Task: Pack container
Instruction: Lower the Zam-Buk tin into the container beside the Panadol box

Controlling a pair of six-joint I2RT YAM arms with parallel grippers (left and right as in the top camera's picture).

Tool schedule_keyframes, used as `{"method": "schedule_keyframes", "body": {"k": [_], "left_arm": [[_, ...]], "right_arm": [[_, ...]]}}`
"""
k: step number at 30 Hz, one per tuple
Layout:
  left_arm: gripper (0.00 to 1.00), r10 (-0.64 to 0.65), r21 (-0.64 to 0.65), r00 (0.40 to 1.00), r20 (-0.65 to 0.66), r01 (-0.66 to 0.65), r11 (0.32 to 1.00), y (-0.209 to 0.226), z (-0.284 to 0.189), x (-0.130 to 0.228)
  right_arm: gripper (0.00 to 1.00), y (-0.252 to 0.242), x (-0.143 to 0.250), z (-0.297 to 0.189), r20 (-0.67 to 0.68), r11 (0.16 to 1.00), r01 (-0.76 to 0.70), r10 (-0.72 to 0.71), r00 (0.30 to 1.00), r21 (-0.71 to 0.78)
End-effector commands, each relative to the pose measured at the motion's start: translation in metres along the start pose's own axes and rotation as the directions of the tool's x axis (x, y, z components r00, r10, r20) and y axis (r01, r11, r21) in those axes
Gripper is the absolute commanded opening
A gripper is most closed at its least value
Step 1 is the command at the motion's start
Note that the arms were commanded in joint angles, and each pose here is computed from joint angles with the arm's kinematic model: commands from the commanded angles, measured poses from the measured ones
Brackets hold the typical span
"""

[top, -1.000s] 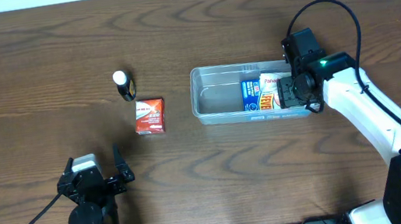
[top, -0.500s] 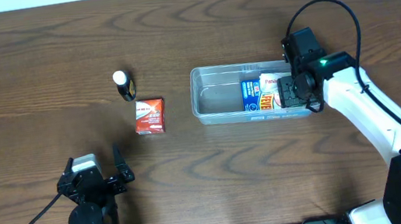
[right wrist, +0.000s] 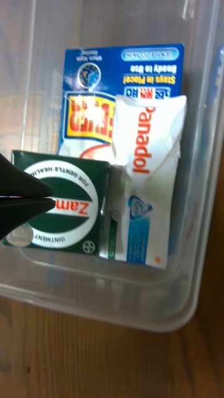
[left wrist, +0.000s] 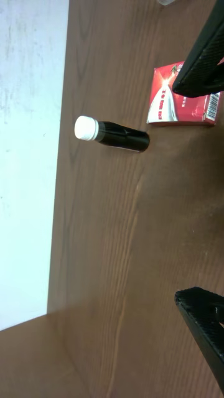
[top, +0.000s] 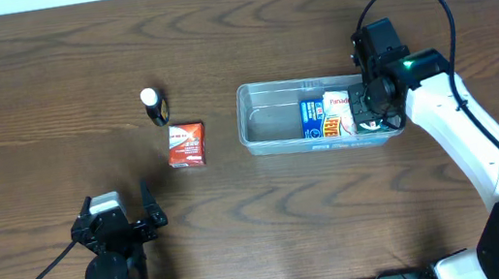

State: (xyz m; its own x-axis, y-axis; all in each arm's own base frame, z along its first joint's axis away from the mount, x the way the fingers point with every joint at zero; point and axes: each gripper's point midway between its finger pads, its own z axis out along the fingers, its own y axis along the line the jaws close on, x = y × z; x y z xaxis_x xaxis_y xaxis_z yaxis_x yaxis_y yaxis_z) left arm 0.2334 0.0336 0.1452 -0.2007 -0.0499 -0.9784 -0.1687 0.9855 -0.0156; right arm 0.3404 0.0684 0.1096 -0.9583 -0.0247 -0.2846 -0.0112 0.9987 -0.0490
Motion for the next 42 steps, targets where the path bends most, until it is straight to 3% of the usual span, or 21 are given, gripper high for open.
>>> {"method": "schedule_keyframes", "body": {"k": [1, 16, 35, 42], "left_arm": [[0.98, 0.015, 0.004, 1.000, -0.028, -0.015, 1.000, 0.000, 0.003, 0.013], [0.98, 0.015, 0.004, 0.999, -0.028, -0.015, 1.000, 0.000, 0.003, 0.013], [0.98, 0.015, 0.004, 0.999, -0.028, -0.015, 1.000, 0.000, 0.003, 0.013], [0.98, 0.015, 0.005, 0.999, -0.028, -0.015, 1.000, 0.000, 0.003, 0.013]], "right_arm": [[0.01, 0.010, 0.000, -0.002, -0.008, 0.999, 0.005, -0.006, 1.000, -0.046], [0.01, 0.007, 0.036, 0.021, -0.105, 0.999, 0.007, -0.012, 0.994, -0.043], [0.01, 0.008, 0.040, 0.039, -0.090, 0.999, 0.000, -0.004, 0.996, -0.045], [0.01, 0.002, 0.020, 0.023, -0.044, 0.999, -0.015, 0.013, 0.999, -0.046]]}}
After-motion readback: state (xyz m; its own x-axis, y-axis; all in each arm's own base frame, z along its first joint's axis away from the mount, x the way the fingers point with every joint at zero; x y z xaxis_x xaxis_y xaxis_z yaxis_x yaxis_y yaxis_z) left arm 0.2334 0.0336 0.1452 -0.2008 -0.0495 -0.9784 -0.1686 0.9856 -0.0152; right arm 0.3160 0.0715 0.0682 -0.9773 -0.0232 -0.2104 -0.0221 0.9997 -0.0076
